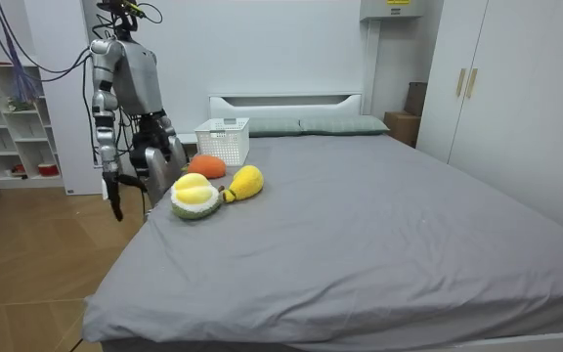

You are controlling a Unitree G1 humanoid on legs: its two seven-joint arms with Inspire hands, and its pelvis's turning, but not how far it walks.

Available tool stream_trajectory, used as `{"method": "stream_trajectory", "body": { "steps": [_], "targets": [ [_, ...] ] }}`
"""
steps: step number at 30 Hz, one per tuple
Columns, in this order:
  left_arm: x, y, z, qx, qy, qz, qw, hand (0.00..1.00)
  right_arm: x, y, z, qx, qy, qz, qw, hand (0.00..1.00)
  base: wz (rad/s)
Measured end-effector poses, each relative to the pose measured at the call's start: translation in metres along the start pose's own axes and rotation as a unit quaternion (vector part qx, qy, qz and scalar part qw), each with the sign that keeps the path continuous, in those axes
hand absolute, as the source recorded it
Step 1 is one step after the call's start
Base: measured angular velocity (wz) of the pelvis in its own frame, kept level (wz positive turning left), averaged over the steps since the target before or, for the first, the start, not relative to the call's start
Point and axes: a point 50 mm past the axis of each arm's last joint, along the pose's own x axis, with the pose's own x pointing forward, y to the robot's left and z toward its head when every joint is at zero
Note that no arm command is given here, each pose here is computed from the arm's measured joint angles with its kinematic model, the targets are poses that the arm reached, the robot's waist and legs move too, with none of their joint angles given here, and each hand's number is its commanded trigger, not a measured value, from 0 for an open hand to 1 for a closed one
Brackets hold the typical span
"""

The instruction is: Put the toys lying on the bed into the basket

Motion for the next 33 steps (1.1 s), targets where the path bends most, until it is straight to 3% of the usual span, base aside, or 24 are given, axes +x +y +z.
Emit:
{"method": "stream_trajectory", "body": {
  "steps": [5, 9, 13, 16, 22, 25, 33],
  "targets": [
    [0.000, 0.007, 0.004, -0.007, -0.004, 0.013, 1.000, 0.00, -0.003, 0.001, 0.030, 0.054, -0.037, -0.041, 0.997, 0.00, -0.17],
    [0.000, 0.010, 0.008, -0.005, -0.010, 0.026, 1.000, 0.00, -0.021, 0.024, 0.102, 0.071, -0.160, -0.040, 0.984, 0.00, -0.10],
    [-0.001, 0.012, 0.009, 0.018, -0.017, 0.031, 0.999, 0.00, -0.068, 0.063, 0.164, 0.044, -0.328, -0.003, 0.944, 0.00, 0.00],
    [0.000, 0.009, 0.010, 0.050, -0.020, 0.035, 0.998, 0.00, -0.104, 0.096, 0.187, 0.011, -0.427, 0.024, 0.904, 0.00, 0.00],
    [-0.001, 0.007, 0.013, 0.072, -0.029, 0.035, 0.996, 0.00, -0.163, 0.132, 0.205, -0.032, -0.551, 0.081, 0.830, 0.00, 0.02],
    [-0.001, 0.007, 0.011, 0.076, -0.027, 0.034, 0.996, 0.00, -0.181, 0.144, 0.205, -0.073, -0.592, 0.099, 0.796, 0.00, 0.00],
    [-0.001, 0.001, 0.011, 0.086, -0.029, 0.022, 0.996, 0.00, -0.206, 0.179, 0.190, -0.200, -0.644, 0.154, 0.723, 0.00, 0.02]
  ]
}}
